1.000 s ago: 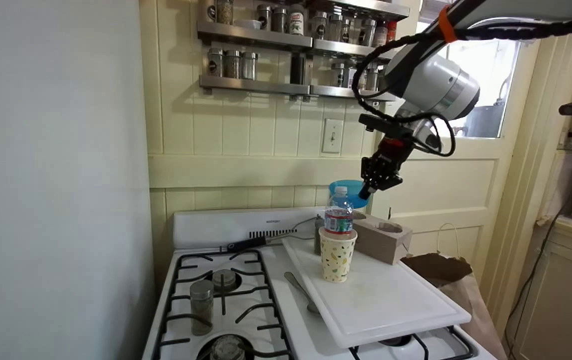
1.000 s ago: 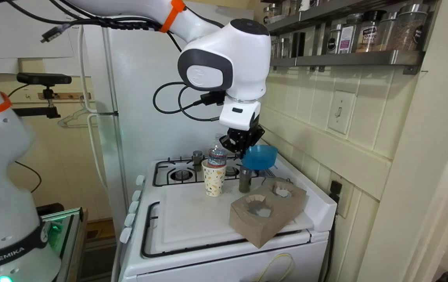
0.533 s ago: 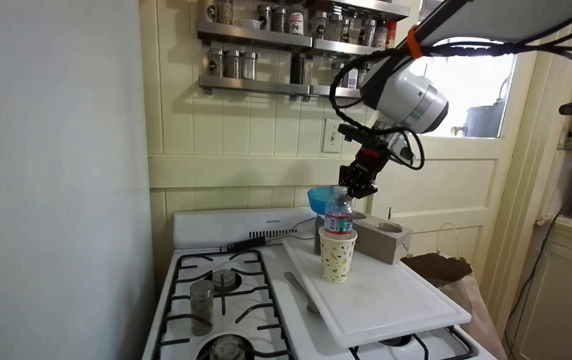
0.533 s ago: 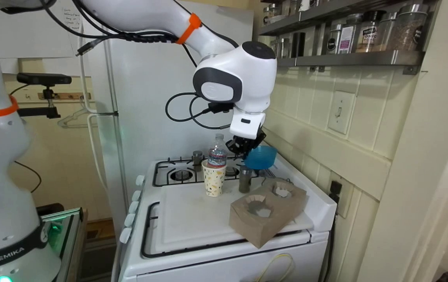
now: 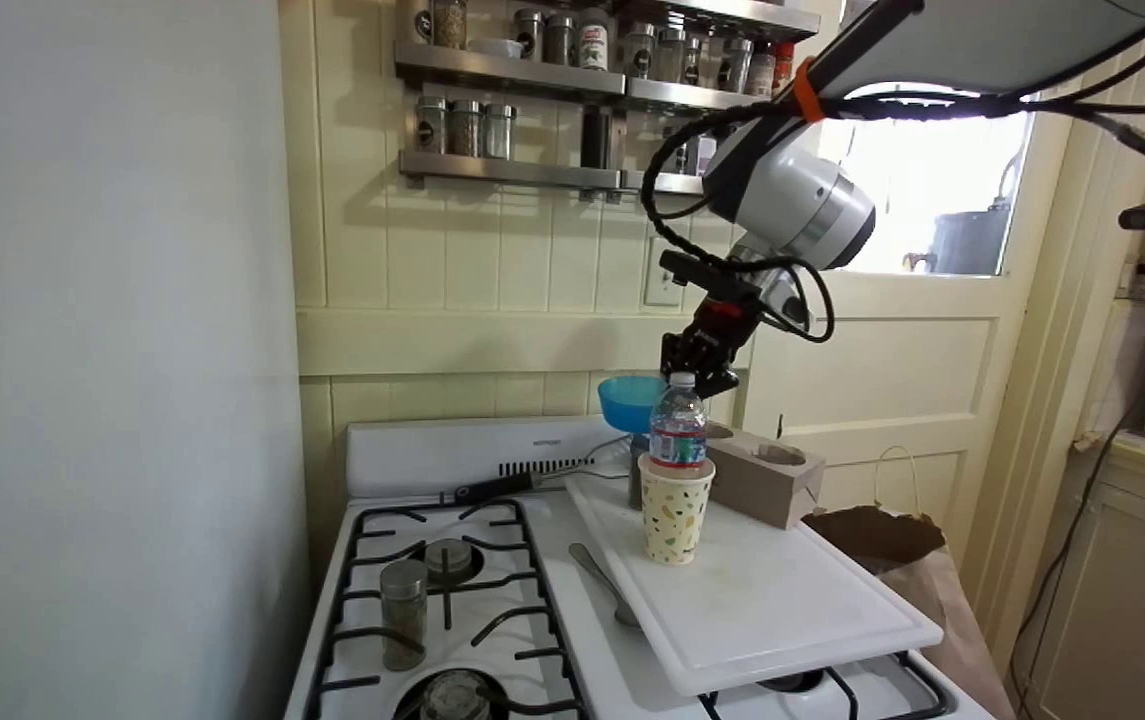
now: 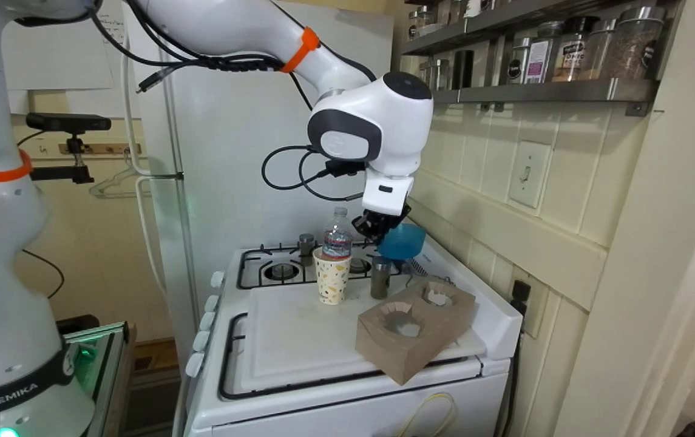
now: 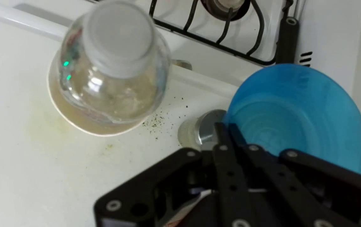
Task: Put the blue bowl on the grey bottle
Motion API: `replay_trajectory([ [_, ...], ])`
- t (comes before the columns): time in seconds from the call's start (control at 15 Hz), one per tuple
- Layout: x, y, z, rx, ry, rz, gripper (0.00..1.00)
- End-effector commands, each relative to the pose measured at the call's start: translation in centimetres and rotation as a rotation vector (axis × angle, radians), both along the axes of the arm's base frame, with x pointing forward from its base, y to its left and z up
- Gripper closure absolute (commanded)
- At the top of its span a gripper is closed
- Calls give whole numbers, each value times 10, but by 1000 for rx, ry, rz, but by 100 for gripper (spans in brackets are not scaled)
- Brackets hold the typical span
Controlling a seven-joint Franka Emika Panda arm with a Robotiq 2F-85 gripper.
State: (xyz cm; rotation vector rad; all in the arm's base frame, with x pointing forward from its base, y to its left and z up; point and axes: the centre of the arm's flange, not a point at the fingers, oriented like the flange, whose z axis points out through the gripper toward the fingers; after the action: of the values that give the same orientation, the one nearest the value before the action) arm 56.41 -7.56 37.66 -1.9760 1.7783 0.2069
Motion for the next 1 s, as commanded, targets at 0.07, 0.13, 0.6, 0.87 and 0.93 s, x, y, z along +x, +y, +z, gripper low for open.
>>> replay_trajectory([
  [0.07, -27, 12, 27, -20, 18, 27, 99],
  [0.13, -33, 14, 27, -16, 26, 32, 99],
  [0.6, -49, 19, 7, 33, 62, 17, 99],
  [0.87, -53, 15, 2, 29, 63, -17, 99],
  [0.93, -52, 13, 2, 27, 59, -27, 99],
])
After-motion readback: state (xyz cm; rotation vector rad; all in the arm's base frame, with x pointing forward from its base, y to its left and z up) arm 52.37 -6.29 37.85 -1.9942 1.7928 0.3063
